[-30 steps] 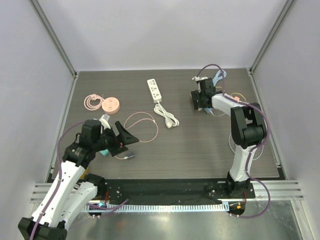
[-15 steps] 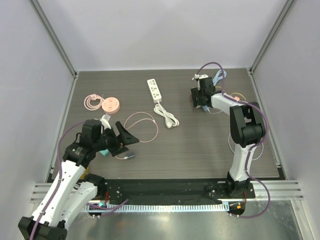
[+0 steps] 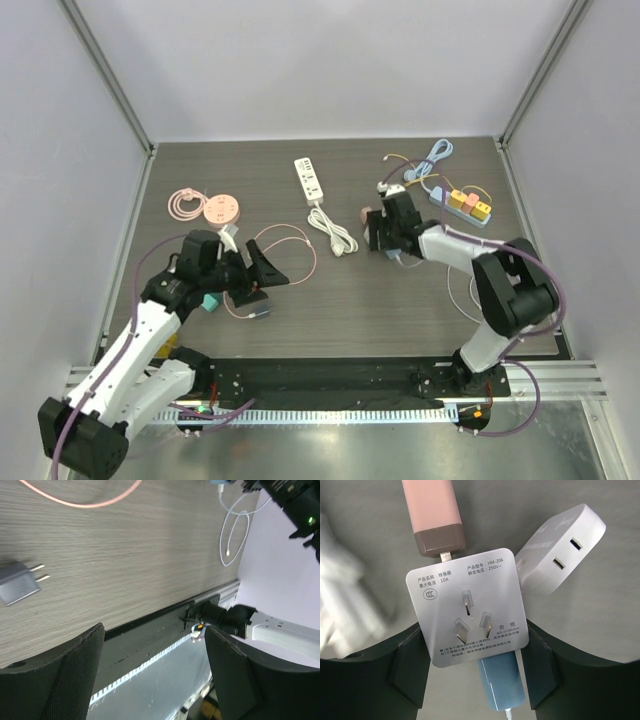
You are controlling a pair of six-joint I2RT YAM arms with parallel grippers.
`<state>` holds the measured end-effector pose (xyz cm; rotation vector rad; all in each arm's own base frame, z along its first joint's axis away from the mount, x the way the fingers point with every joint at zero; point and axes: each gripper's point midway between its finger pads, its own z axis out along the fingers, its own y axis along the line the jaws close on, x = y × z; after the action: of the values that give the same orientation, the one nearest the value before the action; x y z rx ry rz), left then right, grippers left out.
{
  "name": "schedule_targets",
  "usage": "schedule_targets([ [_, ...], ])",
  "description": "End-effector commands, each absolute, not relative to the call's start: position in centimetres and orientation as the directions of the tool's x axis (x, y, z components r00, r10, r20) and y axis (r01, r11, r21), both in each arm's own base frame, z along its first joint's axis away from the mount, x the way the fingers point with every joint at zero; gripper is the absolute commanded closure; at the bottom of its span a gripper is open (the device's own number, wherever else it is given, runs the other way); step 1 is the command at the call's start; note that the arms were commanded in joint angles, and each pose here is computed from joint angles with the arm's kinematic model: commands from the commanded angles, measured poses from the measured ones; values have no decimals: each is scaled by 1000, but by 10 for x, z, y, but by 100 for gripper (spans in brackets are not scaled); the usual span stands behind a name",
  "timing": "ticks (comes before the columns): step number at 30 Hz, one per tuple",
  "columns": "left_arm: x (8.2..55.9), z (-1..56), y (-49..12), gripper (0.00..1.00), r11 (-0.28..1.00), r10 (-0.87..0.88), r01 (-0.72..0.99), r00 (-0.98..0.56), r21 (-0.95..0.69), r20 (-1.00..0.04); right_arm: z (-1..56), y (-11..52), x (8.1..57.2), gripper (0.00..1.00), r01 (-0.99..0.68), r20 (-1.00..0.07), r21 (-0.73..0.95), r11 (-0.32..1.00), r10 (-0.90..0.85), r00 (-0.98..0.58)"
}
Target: Pull the plug off the socket
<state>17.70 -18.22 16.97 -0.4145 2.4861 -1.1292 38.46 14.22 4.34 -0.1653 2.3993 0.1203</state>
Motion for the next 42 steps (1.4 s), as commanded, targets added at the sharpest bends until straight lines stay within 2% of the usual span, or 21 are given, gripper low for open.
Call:
schedule_targets([
  [1,191,199,-208,20,595,-366,20,-884,-803,-292,51,166,345,99,-153,-683,91,984,-50,-729],
  [2,188,196,-220,21,605,-327,37,-899,-795,-291,38,164,322,99,-148,-644,69,987,-69,-762],
  [5,191,187,-249,23,635,-261,107,-902,-765,-343,37,165,287,99,-154,-618,82,985,-71,-783],
  [7,199,180,-261,27,650,-250,132,-893,-748,-375,47,168,273,99,-131,-632,137,982,-15,-775],
  [10,207,163,-276,33,639,-255,121,-898,-760,-358,35,164,240,99,-125,-603,192,973,17,-798],
  [14,218,157,-301,33,563,-255,132,-912,-816,-323,42,168,224,99,-135,-615,280,950,70,-786],
  [18,231,157,-332,23,511,-202,150,-936,-846,-288,44,171,217,99,-162,-624,323,933,81,-777],
  [25,255,147,-357,26,490,-236,114,-937,-864,-257,45,177,215,99,-196,-631,351,916,76,-772],
  [32,264,118,-386,24,463,-198,58,-966,-885,-167,48,179,215,99,-215,-644,365,906,79,-761],
  [42,273,98,-413,24,457,-190,81,-964,-886,-186,47,181,215,99,-222,-641,367,903,73,-764],
])
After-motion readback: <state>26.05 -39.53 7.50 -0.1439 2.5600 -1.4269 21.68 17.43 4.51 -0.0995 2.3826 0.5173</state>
